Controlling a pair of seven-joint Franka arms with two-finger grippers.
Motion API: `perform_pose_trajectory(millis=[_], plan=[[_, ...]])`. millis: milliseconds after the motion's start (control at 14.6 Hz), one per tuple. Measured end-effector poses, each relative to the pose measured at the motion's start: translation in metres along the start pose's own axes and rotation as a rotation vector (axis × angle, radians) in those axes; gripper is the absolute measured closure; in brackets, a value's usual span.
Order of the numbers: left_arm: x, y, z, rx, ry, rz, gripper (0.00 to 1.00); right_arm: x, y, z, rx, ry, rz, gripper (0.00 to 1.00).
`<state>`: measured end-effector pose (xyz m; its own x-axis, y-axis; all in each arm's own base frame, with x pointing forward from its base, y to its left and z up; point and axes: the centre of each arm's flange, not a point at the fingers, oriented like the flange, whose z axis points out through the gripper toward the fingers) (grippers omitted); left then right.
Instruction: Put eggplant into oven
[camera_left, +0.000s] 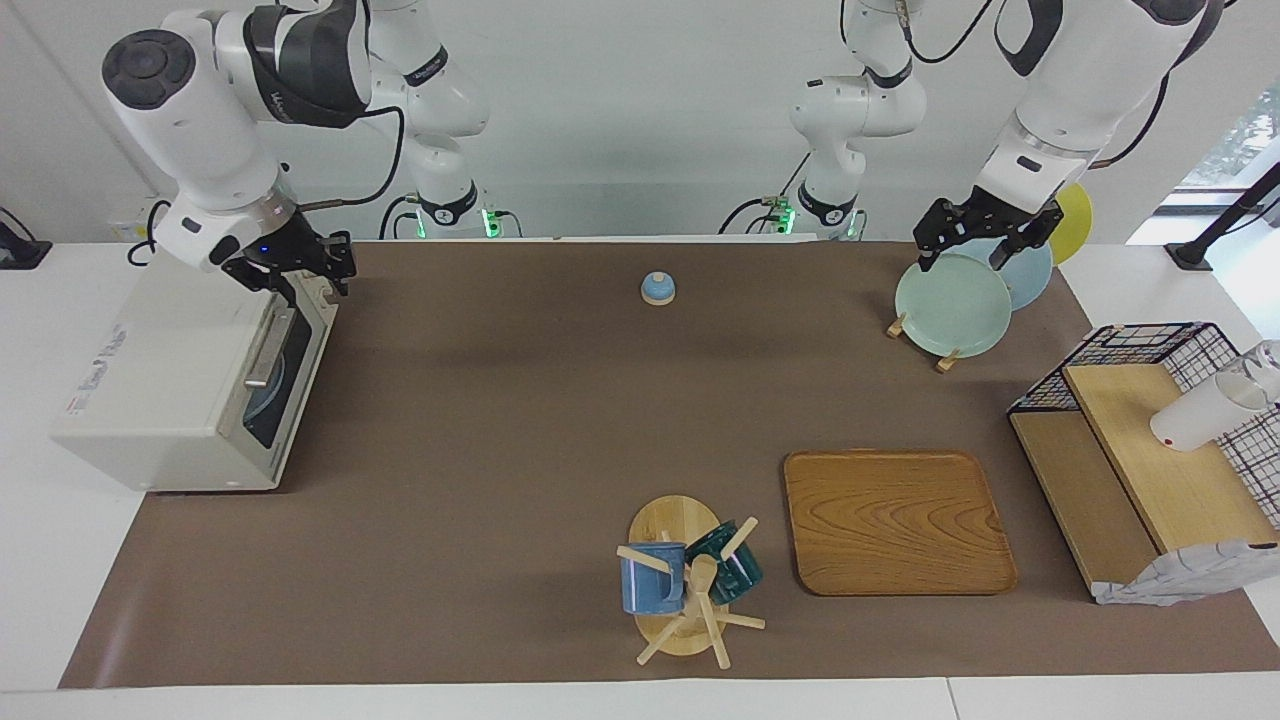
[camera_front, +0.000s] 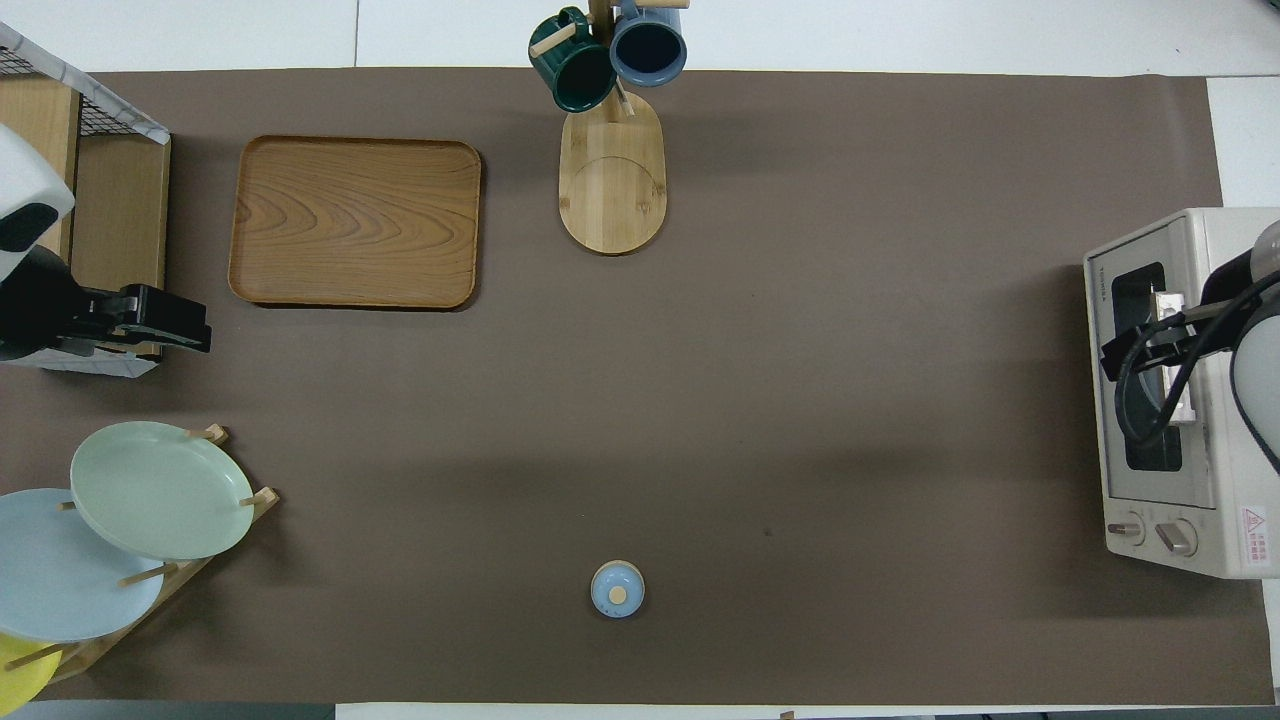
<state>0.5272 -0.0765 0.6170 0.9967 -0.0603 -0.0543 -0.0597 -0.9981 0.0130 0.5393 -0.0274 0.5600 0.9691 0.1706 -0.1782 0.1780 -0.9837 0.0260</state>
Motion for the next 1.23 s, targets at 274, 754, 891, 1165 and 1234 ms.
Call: perform_pose_trajectory(millis=[274, 754, 891, 1165, 1234], plan=[[0.000, 0.000, 0.000, 0.000, 0.000, 0.000, 0.00, -0.001, 0.002, -0.022, -0.007, 0.046, 0.080, 0.00], [0.000, 0.000, 0.000, 0.000, 0.000, 0.000, 0.00, 0.004, -0.021, -0.024, 0.000, 0.050, 0.096, 0.00], [0.000, 0.000, 0.000, 0.000, 0.000, 0.000, 0.00, 0.001, -0.004, -0.023, 0.005, 0.051, 0.128, 0.00], [0.000, 0.000, 0.000, 0.000, 0.000, 0.000, 0.00, -0.002, 0.006, -0.033, 0.004, 0.070, 0.145, 0.00], [0.000, 0.000, 0.000, 0.000, 0.000, 0.000, 0.00, -0.002, 0.005, -0.034, 0.004, 0.070, 0.143, 0.00]])
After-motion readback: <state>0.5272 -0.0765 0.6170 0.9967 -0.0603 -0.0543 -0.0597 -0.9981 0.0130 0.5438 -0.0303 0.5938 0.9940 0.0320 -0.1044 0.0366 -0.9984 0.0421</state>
